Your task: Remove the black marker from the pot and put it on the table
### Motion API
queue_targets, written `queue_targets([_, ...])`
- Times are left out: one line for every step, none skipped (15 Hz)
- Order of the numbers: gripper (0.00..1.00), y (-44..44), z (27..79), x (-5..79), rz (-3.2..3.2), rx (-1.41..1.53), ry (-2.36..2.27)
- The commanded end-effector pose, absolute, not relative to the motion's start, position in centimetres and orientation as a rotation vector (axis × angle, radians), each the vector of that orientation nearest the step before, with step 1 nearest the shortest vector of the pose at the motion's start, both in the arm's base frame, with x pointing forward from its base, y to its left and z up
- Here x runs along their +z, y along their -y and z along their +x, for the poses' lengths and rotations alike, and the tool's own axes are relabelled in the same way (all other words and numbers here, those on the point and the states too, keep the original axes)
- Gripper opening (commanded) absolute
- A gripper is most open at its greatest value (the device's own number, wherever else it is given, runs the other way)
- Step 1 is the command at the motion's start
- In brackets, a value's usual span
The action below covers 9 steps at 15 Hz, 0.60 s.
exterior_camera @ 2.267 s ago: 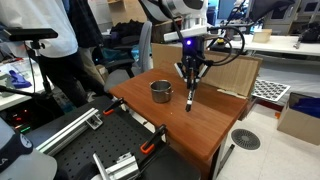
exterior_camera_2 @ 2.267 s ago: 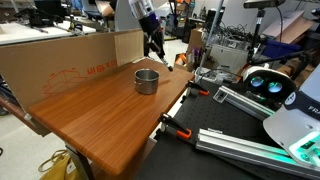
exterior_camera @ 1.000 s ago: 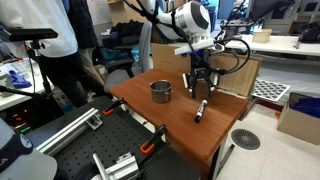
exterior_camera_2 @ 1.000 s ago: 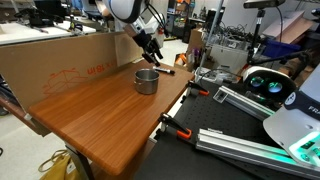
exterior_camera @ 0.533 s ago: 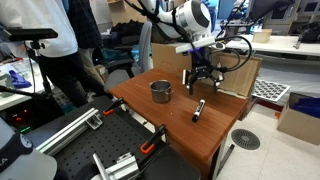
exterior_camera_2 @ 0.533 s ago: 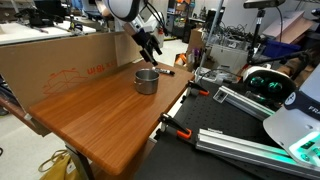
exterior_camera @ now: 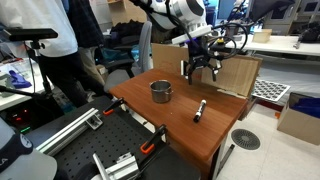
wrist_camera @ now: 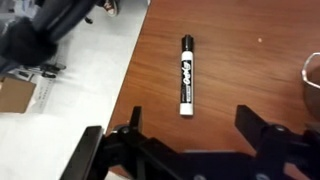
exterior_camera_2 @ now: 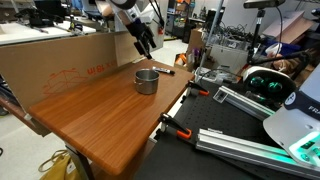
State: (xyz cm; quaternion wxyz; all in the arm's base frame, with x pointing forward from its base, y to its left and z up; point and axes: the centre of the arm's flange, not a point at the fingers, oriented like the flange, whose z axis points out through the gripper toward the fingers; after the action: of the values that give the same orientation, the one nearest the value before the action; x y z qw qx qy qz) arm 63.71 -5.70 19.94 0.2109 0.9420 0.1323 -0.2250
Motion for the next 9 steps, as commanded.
queue_targets([1.00, 4.0, 59.6, 24.1, 2.619, -0.385, -0.435])
queue_targets([1.00, 3.5, 59.0, 25.2, 2.622, -0.317, -0.445])
queue_targets([1.00, 2.9, 58.1, 26.4, 2.634, -0.242, -0.446])
queue_targets([1.00, 2.6, 57.5, 27.5, 2.644, -0.193, -0.456])
queue_targets([1.00, 2.3, 56.4, 28.6, 2.659, -0.136, -0.451])
queue_targets([1.00, 2.2, 55.6, 29.5, 2.692, -0.075, -0.416])
queue_targets([1.00, 2.0, 59.0, 28.2, 2.671, -0.198, -0.433])
queue_targets([1.00, 1.9, 58.0, 29.1, 2.683, -0.156, -0.424])
queue_targets([1.00, 1.9, 57.3, 29.5, 2.690, -0.136, -0.420])
